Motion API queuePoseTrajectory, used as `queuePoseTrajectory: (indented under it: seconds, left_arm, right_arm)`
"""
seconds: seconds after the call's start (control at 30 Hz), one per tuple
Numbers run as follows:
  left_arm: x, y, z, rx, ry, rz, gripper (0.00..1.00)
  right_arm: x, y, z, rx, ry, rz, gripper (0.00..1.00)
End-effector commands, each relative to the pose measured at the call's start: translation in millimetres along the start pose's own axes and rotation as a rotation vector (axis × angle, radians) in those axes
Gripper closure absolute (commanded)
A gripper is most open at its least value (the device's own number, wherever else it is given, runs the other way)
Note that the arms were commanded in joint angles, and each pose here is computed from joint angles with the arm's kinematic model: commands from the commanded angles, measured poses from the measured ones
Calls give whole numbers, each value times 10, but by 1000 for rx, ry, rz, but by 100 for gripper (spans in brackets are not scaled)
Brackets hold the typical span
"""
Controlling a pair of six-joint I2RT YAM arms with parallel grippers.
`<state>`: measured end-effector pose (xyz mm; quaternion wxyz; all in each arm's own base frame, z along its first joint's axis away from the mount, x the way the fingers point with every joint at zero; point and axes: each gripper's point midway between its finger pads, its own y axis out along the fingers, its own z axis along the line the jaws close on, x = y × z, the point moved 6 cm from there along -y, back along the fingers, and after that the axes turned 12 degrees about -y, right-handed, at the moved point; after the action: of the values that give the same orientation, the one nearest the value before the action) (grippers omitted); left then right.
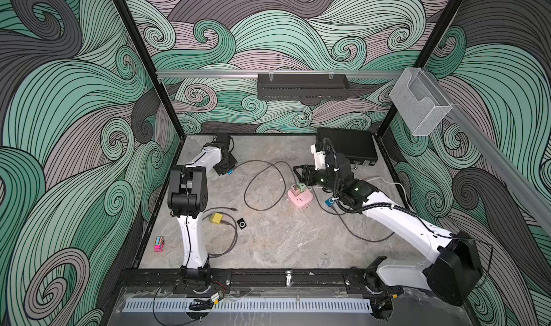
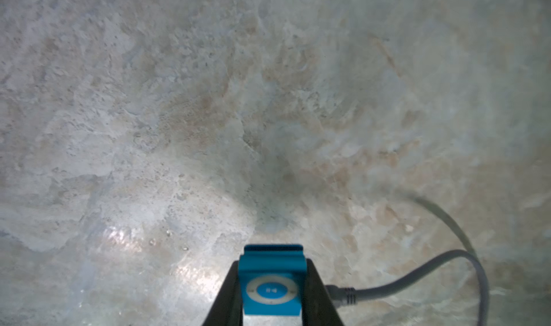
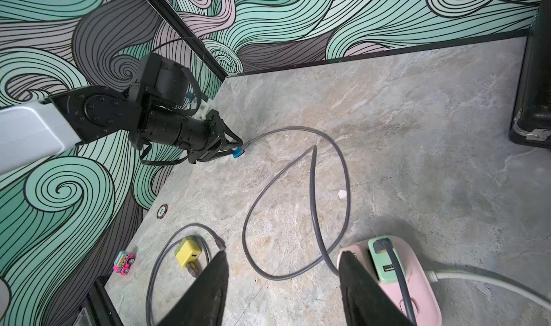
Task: Charge mp3
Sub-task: Place the MP3 player at the center of the board.
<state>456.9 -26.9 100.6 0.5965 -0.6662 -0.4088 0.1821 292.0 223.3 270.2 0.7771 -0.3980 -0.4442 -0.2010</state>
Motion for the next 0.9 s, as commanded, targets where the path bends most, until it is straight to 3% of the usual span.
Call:
queuePoseTrajectory:
  seconds: [0.0, 0.17, 0.3, 0.43, 0.63, 0.87]
  left_arm:
    - [-4, 68, 62, 83, 18, 2, 66]
    - [-31, -75, 145, 101, 33, -4, 60]
    - [-157, -431, 255, 77, 60, 33, 55]
    - [-506, -856, 766, 183, 65, 12, 50]
    - [-1122, -932, 1620, 305, -37, 110, 49]
    - [-1356, -944, 1986, 302, -114, 87, 46]
  right_arm:
    - [49, -34, 36, 30, -14, 1, 41]
    - [28, -62, 53, 42, -24, 15, 41]
    - [-3, -75, 76, 60, -30, 42, 41]
    - [-111, -42, 99, 72, -23, 97, 41]
    - [-275, 47, 362, 104, -99, 139, 40]
    - [-377, 155, 760, 196, -138, 156, 40]
